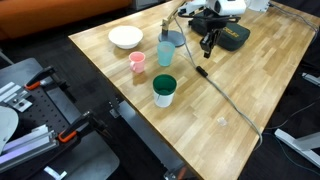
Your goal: Turn on the lamp
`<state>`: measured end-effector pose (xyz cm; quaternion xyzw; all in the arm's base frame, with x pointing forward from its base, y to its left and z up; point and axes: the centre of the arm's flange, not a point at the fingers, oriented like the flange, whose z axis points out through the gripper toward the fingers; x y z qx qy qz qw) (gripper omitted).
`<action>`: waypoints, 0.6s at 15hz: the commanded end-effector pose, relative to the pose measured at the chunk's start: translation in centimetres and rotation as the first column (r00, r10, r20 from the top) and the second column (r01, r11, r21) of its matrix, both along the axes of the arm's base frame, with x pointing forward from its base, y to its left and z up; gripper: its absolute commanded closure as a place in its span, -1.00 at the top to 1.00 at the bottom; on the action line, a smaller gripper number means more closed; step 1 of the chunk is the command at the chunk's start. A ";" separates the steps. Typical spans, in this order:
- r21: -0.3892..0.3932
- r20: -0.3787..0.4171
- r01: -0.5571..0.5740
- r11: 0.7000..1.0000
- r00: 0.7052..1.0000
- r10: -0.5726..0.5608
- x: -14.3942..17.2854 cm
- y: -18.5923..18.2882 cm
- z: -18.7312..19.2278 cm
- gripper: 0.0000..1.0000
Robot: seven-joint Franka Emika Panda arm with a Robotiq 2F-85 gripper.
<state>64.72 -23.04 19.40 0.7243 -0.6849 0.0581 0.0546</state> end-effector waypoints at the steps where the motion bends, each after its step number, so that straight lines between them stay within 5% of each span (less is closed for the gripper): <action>1: 0.023 0.099 0.012 1.000 0.995 -0.014 -6.6 1.1 3.7 -1.00; 7: 0.063 0.176 0.017 0.998 0.984 -0.027 -17.3 0.4 8.0 -1.00; 8: 0.074 0.173 0.023 0.997 0.984 -0.036 -19.4 0.5 8.6 -0.79; 9: 0.057 0.131 0.037 0.998 0.990 -0.044 -14.6 -0.7 7.0 -0.46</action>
